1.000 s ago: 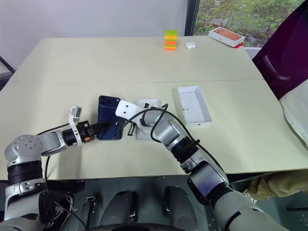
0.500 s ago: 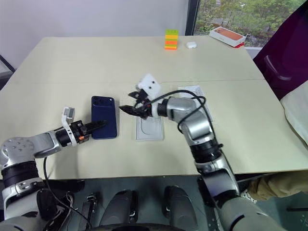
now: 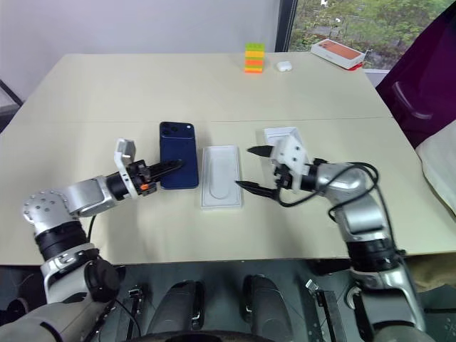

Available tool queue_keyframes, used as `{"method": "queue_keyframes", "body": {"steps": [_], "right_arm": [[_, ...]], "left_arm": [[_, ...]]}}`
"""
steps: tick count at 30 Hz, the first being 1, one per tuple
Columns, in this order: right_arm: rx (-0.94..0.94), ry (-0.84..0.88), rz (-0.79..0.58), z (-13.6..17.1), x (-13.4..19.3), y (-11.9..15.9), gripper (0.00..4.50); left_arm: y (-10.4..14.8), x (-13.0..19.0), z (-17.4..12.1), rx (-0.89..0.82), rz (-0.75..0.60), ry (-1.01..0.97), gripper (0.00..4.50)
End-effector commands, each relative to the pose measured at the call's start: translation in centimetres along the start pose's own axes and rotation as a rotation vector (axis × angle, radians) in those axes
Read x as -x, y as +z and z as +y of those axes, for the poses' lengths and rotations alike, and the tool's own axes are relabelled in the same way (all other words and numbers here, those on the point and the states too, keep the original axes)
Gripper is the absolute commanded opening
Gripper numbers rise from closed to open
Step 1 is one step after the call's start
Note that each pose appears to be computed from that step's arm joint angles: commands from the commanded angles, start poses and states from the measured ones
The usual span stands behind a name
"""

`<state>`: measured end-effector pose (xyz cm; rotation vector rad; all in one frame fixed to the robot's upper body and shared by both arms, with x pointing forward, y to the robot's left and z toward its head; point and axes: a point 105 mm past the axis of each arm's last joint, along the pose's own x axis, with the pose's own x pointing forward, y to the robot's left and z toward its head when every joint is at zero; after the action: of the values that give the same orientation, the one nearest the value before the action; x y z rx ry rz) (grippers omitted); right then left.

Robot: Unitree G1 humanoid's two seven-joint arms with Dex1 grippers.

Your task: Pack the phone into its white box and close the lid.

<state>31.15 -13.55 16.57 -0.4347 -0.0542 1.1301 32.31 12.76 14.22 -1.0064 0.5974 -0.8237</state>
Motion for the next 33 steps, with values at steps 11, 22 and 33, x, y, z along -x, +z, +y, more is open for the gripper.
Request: {"method": "queue_keyframes", "body": {"steps": [11, 22, 33], "right_arm": [[0.064, -0.058, -0.026, -0.9, 1.3, 0.4, 4.45], [0.076, -0.08, -0.045, -1.3, 0.3, 1.0, 4.45], [0.093, -0.083, -0.045, -1.3, -0.4, 1.0, 4.45]], "left_arm": [[-2.3, -4.1, -1.0, 0.022, 0.077, 0.023, 0.22], [-2.5, -5.0, -0.5, 0.033, 0.083, 0.069, 0.22], [-3.7, -6.1, -0.3, 0.055, 0.112, 0.085, 0.22]]}}
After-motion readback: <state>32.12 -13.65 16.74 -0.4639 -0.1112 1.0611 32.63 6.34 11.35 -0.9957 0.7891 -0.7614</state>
